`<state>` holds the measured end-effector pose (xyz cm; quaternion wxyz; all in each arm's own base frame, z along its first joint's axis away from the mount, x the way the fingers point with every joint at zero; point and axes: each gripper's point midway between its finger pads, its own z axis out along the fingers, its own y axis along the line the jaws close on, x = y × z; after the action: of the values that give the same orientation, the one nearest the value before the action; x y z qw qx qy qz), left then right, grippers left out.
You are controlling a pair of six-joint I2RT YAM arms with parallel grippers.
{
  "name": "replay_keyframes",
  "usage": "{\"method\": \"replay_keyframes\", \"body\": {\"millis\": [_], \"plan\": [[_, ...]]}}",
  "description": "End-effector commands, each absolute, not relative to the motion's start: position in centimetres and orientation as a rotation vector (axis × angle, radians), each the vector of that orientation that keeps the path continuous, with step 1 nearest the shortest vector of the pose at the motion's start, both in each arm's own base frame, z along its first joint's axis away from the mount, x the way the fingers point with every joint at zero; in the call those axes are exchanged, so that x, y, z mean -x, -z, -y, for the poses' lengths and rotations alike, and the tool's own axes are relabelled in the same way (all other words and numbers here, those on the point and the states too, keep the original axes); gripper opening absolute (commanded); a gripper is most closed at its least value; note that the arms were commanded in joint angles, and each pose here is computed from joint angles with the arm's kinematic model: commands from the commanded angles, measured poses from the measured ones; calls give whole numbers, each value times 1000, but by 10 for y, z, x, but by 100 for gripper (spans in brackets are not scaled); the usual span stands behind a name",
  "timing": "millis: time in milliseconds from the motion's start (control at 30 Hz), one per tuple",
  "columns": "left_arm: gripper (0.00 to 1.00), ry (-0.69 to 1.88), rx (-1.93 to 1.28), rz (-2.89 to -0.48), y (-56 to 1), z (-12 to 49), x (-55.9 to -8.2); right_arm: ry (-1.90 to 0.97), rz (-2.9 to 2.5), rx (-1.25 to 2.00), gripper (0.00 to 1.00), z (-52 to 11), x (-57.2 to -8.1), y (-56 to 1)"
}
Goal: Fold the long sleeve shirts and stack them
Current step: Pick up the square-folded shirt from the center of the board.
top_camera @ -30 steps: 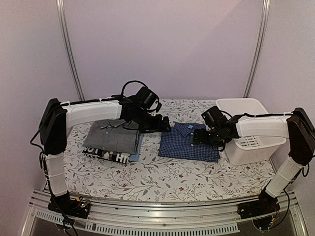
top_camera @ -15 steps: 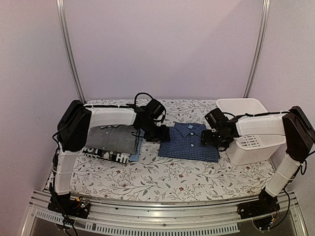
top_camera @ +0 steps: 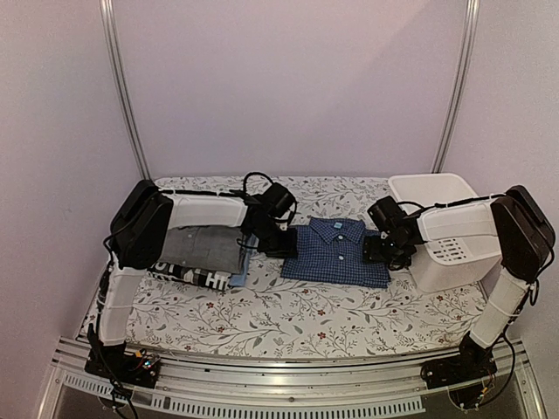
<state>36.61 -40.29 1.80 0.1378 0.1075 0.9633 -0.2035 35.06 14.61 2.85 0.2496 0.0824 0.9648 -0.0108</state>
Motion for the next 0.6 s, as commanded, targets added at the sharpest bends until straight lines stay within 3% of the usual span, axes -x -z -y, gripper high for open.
{"method": "replay_keyframes", "body": {"millis": [0,200,567], "plan": [[26,638,-294,-2803,-10,410,-366,-47,-2651,-211,90,-156,-350,-24],[0,584,-268,-2822,-7,400,-364,-95,-2658,-186,89,-172,-352,-26],[0,526,-170,-2824,-18,338,-361,-182,-2663,-148,90,-203,-355,-26]]}}
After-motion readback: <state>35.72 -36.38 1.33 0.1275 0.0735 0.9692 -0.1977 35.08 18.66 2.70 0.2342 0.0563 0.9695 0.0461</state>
